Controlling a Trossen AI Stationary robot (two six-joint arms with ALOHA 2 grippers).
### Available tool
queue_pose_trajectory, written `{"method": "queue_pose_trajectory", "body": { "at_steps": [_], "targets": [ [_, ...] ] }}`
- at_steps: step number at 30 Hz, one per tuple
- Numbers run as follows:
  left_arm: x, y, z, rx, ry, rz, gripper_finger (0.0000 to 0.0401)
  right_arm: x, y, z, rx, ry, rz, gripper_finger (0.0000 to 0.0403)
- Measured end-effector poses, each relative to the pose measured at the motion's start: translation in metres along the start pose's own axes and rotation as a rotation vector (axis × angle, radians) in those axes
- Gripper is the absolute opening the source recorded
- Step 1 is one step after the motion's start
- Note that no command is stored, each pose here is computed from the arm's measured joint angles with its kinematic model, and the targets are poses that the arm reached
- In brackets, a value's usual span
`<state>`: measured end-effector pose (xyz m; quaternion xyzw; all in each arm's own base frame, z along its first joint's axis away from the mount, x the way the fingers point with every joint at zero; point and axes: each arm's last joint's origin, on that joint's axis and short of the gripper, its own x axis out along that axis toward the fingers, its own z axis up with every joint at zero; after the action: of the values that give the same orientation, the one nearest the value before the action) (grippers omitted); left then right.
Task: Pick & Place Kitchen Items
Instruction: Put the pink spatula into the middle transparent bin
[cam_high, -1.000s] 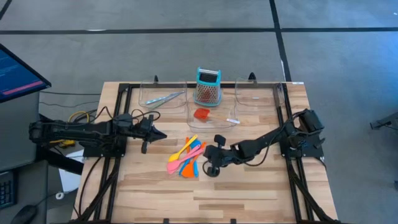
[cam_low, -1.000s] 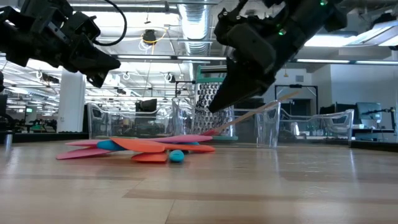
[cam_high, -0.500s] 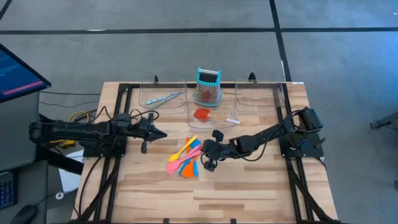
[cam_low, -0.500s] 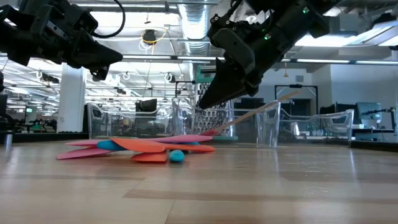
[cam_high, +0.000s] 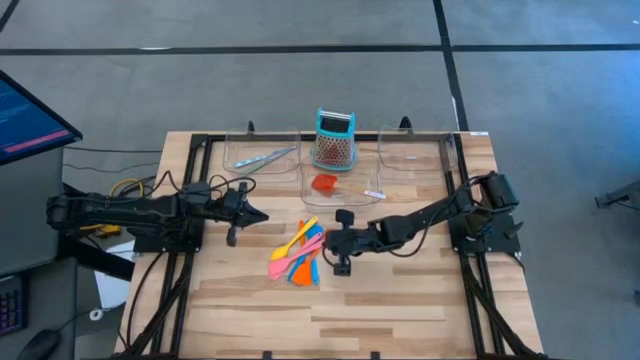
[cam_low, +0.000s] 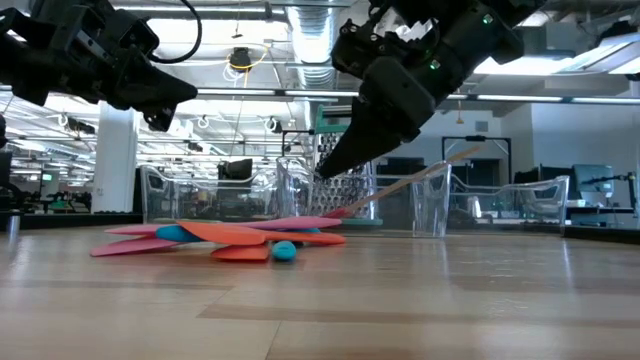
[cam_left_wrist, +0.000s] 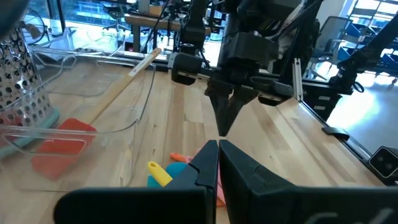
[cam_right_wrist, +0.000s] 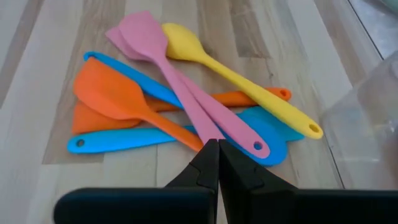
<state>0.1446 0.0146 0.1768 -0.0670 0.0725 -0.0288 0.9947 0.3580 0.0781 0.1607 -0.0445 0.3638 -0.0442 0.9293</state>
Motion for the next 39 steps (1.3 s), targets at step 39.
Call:
{"method": "queue_pose_trajectory", "body": {
  "at_steps": [39],
  "targets": [
    [0.004,-0.025,-0.002,0.109,0.005,-0.169,0.0003,0.022,0.017,0.039,-0.400,0.149,0.194,0.0001]
  ]
}}
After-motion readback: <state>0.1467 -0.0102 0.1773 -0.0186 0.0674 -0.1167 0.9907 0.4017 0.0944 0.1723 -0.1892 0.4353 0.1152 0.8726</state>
